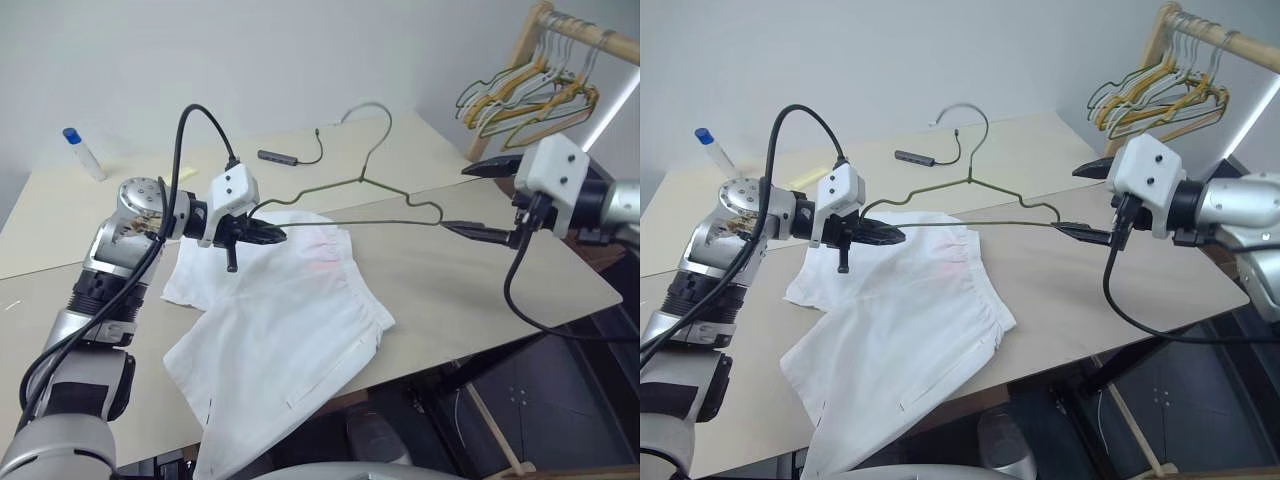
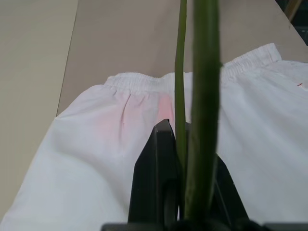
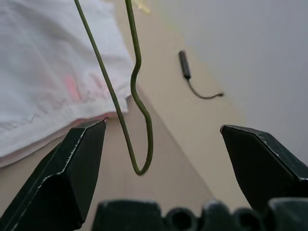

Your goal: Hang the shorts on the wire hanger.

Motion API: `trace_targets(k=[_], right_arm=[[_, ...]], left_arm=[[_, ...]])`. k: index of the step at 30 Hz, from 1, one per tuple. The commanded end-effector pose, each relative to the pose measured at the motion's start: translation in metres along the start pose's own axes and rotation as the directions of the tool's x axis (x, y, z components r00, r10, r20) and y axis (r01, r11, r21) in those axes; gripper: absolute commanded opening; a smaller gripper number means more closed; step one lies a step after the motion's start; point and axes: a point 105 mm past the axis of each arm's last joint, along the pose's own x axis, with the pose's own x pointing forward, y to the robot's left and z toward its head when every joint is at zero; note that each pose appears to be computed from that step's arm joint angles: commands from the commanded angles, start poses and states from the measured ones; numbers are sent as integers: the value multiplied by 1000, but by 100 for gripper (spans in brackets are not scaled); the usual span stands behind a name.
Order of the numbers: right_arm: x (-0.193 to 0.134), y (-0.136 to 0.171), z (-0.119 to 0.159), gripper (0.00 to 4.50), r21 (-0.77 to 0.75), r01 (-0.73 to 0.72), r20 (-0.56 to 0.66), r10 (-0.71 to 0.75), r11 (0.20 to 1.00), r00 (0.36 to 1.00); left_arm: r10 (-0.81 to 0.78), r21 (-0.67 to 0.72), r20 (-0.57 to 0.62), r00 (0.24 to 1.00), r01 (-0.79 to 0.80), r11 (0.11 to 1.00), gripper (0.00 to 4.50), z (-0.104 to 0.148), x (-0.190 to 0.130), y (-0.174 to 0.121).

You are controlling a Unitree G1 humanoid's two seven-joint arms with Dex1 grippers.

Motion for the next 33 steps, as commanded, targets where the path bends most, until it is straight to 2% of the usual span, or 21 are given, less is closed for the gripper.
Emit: trace_targets(k=[1, 4, 11, 14, 25, 27, 30, 33], right_arm=[[7, -1, -7, 445, 129, -98, -74, 109, 987, 991], [16, 5, -8, 445, 141, -183, -115, 199, 973, 973], [36, 6, -15, 445, 148, -251, -153, 273, 956, 950], [42, 10, -8, 388, 144, -293, -128, 311, 945, 942], [48, 25, 0, 10, 125, -376, -67, 386, 918, 920], [46, 30, -2, 4, 125, -383, -65, 393, 915, 917], [41, 36, -4, 0, 147, -387, -46, 397, 910, 917], [30, 43, -11, 0, 215, -362, -31, 377, 907, 926]], left_arm=[[10, 71, 37, 999, -12, 997, 0, 17, -9, 1], [-8, 80, 48, 999, 4, 997, 0, 20, -7, -2], [-41, 105, 55, 998, 35, 994, 0, 25, 1, -7], [-52, 112, 52, 997, 46, 993, 0, 25, 3, -9], [-86, 163, 66, 994, 74, 984, 0, 26, 6, -14], [-96, 187, 66, 993, 83, 979, 0, 24, 6, -16], [-113, 183, 79, 990, 97, 978, 73, 23, 5, -17], [-109, 160, 105, 989, 91, 983, 166, 22, -3, -13]])
